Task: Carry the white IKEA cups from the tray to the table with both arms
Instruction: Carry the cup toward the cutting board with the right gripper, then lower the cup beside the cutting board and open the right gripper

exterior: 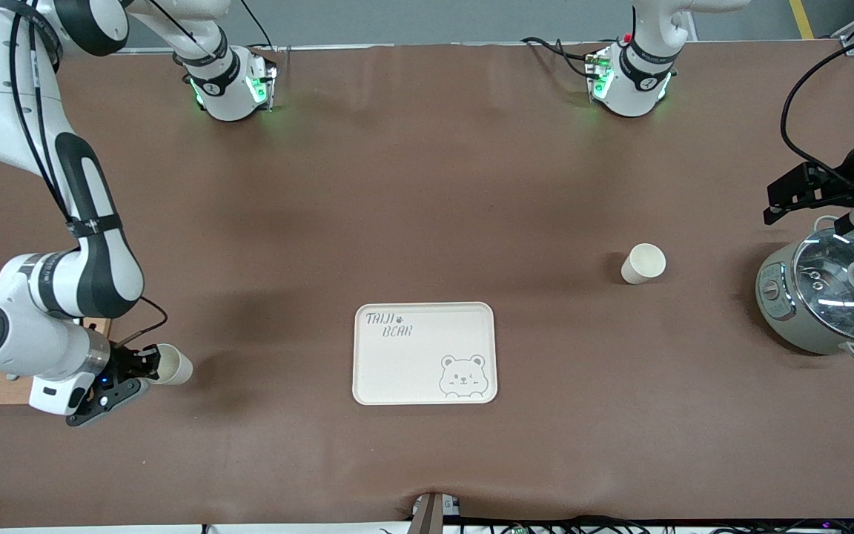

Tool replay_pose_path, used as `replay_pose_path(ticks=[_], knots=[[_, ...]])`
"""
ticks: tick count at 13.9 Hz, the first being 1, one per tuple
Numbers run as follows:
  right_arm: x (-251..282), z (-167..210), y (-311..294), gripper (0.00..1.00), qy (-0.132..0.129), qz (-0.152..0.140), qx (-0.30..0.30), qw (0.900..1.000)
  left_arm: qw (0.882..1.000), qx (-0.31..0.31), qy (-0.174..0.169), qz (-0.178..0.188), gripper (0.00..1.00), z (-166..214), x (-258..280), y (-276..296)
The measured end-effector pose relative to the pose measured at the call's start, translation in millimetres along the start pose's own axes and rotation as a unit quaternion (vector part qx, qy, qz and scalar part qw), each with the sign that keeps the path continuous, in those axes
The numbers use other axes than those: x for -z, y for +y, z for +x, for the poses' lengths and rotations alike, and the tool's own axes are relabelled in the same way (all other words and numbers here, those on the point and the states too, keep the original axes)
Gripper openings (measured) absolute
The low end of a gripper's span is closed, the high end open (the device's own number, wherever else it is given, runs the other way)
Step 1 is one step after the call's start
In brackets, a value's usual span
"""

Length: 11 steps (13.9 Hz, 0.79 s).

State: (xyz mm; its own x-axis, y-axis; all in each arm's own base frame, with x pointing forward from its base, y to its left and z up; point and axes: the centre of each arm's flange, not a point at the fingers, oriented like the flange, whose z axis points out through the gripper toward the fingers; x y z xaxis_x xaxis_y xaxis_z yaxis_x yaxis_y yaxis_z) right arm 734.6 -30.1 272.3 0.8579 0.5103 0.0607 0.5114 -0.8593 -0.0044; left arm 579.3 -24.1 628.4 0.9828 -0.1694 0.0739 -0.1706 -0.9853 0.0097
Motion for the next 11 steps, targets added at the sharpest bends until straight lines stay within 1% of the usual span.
replay_pose_path(ticks=[3,5,7,11], knots=[[-12,-6,1,0.04,0.006,-0.003,-0.002,1.0,1.0,-0.002,-0.014,0.02,1.0,-2,-5,-3],[-14,-7,1,0.04,0.009,-0.004,-0.003,1.0,1.0,-0.003,-0.017,0.02,1.0,-1,-7,-3],[-21,-8,4,0.04,0.019,-0.009,-0.005,1.0,1.0,-0.003,-0.02,0.02,1.0,0,-10,-3],[-30,-9,5,0.04,0.021,-0.009,-0.006,1.0,0.999,-0.003,-0.026,0.02,1.0,3,-17,-3]])
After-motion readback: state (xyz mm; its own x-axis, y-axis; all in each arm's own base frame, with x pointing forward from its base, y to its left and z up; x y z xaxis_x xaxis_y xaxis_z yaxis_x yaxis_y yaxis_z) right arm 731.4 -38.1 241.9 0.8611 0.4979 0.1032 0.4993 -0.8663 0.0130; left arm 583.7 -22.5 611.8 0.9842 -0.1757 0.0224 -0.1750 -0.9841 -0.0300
